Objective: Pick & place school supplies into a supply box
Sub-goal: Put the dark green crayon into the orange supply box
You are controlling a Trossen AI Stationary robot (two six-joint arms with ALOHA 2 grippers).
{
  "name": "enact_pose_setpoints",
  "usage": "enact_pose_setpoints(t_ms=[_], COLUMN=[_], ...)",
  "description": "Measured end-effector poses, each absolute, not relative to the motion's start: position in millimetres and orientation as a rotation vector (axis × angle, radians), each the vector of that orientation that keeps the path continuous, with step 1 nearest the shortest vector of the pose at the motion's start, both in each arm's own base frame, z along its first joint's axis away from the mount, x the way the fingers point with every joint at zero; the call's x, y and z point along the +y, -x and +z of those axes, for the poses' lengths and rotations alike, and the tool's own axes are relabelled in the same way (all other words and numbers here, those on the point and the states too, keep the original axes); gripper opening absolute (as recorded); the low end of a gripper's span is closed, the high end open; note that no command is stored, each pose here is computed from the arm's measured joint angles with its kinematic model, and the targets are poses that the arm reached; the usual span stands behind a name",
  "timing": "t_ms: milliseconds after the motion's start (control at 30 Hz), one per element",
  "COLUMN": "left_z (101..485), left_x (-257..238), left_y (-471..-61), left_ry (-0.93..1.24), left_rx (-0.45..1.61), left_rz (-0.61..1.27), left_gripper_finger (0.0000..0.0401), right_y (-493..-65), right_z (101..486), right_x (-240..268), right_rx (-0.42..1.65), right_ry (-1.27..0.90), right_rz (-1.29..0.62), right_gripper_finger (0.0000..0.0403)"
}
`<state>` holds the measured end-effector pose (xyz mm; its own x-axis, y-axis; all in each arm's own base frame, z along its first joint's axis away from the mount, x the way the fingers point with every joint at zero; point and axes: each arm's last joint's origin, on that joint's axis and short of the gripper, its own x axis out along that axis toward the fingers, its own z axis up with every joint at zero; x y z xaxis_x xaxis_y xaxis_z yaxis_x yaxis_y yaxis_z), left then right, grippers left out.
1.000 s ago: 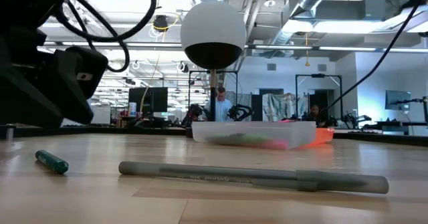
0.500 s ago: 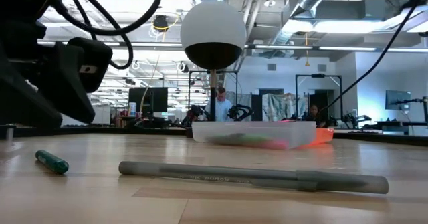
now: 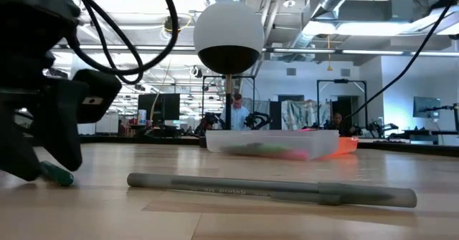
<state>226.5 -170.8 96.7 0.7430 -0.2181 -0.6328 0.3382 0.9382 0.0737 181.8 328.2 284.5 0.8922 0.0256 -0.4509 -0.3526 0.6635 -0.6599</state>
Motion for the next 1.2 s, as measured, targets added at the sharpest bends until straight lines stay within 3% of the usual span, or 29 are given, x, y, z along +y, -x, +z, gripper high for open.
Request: enact_pose_setpoints(t_ms=[300, 767, 1000, 1200], left_z=[93, 89, 88, 94], left_x=[-160, -151, -144, -147], left_y=[-229, -230, -233, -241], left_ry=[-0.11, -0.095, 0.027, 0.001], left_rx=[0.757, 0.831, 0.869, 0.927], left_rz=[-0.281, -0.233, -0.146, -0.17], left_gripper_finger=[0.011, 0.0011, 0.0027, 0.0028], right_y=[-172, -145, -143, -144], right_z=[282, 271, 240, 212], right_x=[298, 215, 178, 160], right_rx=[0.448, 0.332, 0.259, 0.216], right_ry=[0.742, 0.539, 0.389, 0.317], right_rz=[0.185, 0.151, 0.108, 0.172], right_gripper_finger=[0.0111, 0.0111, 0.0111, 0.0111])
